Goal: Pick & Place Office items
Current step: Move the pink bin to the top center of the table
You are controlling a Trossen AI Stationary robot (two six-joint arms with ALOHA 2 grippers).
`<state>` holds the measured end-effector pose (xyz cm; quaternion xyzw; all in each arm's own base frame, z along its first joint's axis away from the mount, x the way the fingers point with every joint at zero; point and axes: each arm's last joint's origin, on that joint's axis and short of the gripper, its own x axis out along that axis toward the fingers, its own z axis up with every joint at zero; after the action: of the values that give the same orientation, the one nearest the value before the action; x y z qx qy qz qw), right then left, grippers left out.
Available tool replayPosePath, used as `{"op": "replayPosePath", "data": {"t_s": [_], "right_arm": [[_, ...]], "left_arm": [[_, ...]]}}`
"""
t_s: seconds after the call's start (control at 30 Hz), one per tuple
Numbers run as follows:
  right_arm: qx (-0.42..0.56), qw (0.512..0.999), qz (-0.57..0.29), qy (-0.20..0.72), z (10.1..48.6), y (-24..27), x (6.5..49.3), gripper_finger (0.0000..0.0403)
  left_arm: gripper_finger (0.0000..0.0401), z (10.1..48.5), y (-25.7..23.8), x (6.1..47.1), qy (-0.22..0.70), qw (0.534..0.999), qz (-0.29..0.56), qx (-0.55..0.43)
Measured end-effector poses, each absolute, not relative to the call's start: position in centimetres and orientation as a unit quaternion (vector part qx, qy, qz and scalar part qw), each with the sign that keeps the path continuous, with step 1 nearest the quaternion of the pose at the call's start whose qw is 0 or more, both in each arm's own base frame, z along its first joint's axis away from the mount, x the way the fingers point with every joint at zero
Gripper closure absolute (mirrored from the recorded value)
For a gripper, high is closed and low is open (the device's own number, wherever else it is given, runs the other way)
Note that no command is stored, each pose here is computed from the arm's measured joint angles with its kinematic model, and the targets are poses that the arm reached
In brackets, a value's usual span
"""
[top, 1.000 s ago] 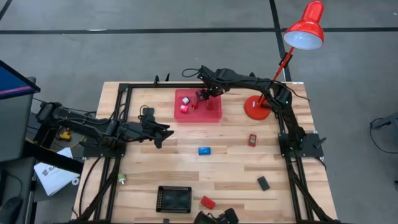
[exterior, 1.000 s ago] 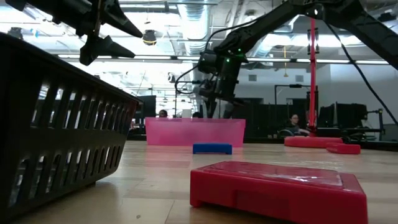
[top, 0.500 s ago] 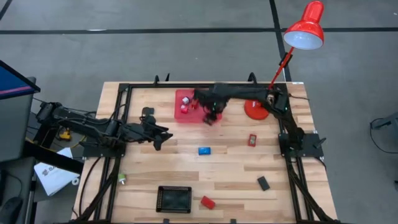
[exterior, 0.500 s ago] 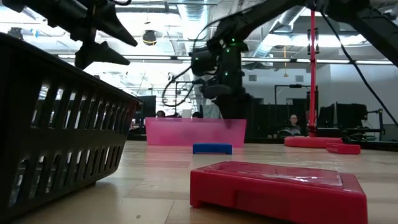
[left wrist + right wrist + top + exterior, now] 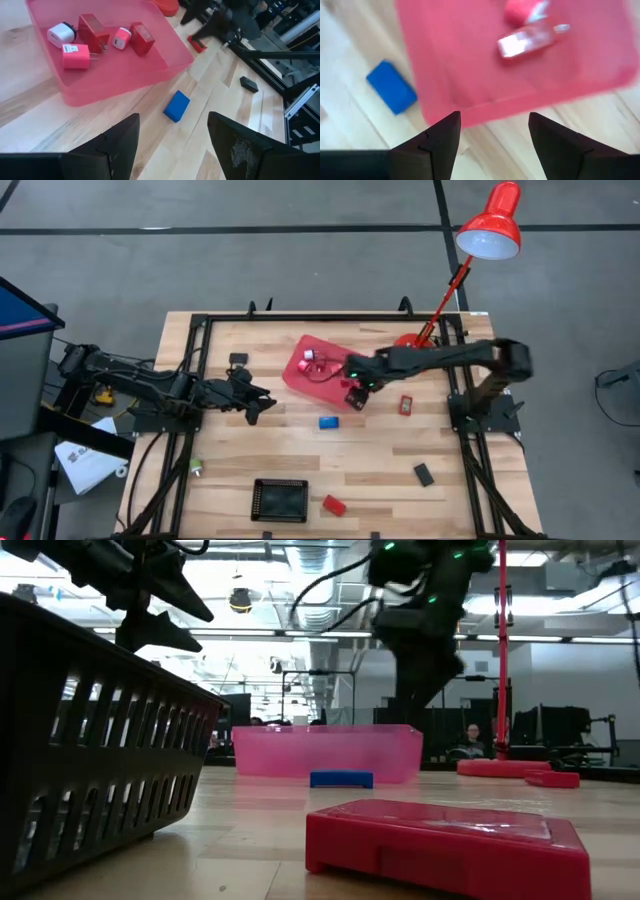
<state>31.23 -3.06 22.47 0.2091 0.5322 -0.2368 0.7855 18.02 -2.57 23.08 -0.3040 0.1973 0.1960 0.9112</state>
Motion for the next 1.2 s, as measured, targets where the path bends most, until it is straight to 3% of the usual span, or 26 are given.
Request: {"op": "replayPosePath", "data": {"t_s": [0.23,0.5,0.67,0.93,1.2], "right_arm": [[0.274,0.789,-0.289,0.468,24.2,-3.5,28.2,0.0175],[0.302,0.788,-0.290,0.452,22.5,-3.6,30.0,0.0185],[0.331,0.781,-0.292,0.442,20.9,-6.7,32.3,0.0225],[0.294,0.785,-0.300,0.454,20.0,-11.3,35.3,0.0304],[0.277,0.773,-0.279,0.498,17.8,-14.3,37.8,0.0349]], "left_arm": [[0.0170,23.2,-2.6,18.1,0.190,0.912,0.193,-0.307],[0.0170,23.3,-2.6,18.1,0.186,0.913,0.191,-0.310],[0.0170,23.4,-2.6,18.2,0.182,0.912,0.191,-0.315],[0.0170,23.6,-2.6,18.3,0.169,0.910,0.188,-0.328],[0.0170,23.6,-2.6,18.3,0.166,0.910,0.188,-0.331]]}}
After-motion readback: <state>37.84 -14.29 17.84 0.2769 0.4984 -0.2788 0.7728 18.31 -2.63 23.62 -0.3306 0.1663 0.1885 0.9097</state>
